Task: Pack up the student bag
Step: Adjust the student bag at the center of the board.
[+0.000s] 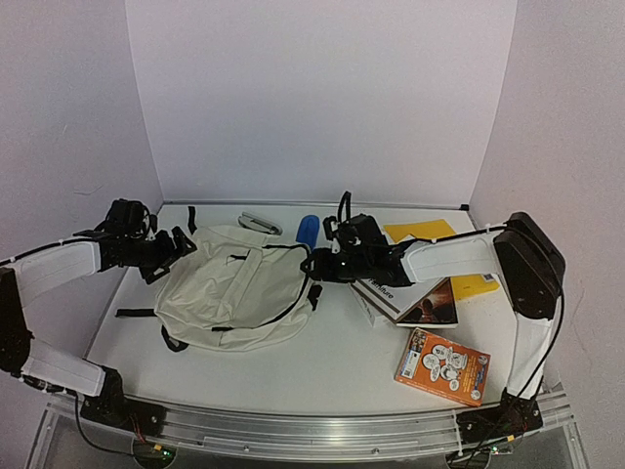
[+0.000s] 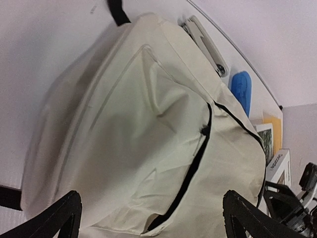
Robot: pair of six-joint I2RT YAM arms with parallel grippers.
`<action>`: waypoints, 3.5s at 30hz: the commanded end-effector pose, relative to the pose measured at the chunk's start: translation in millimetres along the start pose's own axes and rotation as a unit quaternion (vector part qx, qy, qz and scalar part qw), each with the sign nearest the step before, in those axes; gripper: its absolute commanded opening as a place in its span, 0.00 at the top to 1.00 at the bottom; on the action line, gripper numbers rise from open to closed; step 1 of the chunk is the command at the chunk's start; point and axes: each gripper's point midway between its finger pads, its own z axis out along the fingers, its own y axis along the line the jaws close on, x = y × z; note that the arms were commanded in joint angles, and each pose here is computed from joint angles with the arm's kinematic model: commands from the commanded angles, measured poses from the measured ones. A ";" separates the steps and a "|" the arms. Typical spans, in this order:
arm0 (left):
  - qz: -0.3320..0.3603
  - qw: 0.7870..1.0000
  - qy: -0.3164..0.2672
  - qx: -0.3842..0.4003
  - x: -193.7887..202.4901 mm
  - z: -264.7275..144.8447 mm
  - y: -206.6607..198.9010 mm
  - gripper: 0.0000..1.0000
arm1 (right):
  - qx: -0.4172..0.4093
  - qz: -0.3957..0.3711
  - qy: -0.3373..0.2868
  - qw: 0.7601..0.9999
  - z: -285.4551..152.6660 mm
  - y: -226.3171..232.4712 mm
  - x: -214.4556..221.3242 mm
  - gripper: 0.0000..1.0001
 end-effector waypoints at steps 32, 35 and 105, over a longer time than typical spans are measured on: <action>-0.093 0.994 0.046 -0.013 11.7 63.2 65.1 0.00 | 0.057 -0.022 -0.006 0.998 -81.0 45.3 58.1 0.25; -0.087 0.995 0.046 0.017 -0.5 72.7 50.8 0.00 | 0.085 -0.049 -0.028 0.995 -90.7 43.4 37.6 0.20; -0.087 0.995 0.042 0.020 60.4 28.8 33.7 0.20 | 0.045 -0.024 -0.070 0.996 -113.4 77.0 -22.2 0.34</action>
